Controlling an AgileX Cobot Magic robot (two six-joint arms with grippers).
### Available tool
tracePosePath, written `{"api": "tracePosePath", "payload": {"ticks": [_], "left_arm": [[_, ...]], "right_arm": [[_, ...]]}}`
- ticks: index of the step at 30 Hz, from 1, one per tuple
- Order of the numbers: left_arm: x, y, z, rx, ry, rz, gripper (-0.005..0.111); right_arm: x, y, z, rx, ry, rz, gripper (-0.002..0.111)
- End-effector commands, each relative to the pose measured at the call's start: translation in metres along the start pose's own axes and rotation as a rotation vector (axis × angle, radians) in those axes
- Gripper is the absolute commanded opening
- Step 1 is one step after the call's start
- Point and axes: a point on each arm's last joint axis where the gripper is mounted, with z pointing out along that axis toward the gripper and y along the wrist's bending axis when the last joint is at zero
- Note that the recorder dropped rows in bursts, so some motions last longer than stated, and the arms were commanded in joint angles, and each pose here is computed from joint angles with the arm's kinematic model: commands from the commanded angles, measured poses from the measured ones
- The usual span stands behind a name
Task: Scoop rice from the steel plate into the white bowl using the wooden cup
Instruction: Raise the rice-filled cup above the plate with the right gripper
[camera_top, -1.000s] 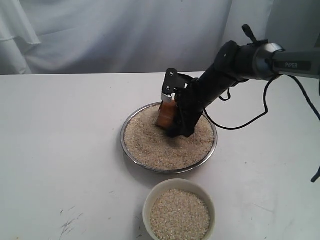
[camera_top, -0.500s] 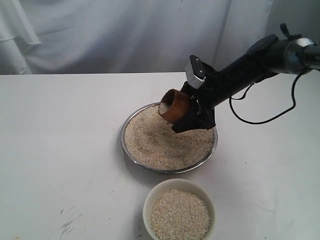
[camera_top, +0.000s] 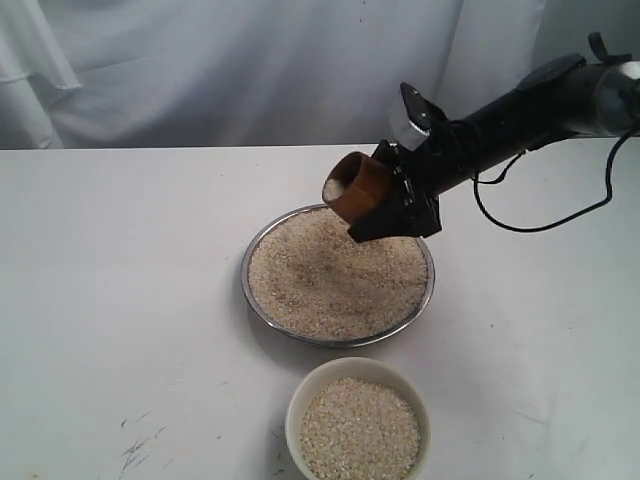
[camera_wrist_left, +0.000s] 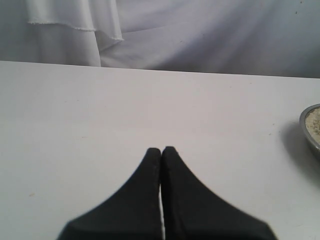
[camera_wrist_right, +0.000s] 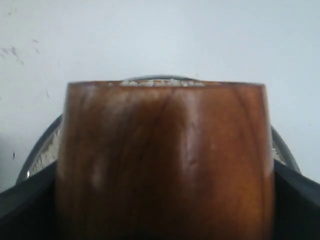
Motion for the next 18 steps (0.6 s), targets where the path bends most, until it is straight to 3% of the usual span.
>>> {"api": "tracePosePath", "payload": {"ticks": [1,7,18], "left_arm": [[0.001,0.000,0.000,0.002,-0.006,0.001,0.000],[0.001,0.000,0.000,0.002,-0.006,0.001,0.000],[0.001,0.000,0.000,0.002,-0.006,0.001,0.000]], "right_arm": [[-0.025,0.001,-0.013,0.035,-0.121,0.166,0.000],[-0.033,-0.006,-0.015,0.157,-0.117,0.295,0.000],[-0.050,-0.012,-0.003,0.221,-0.252,0.360,0.000]]}}
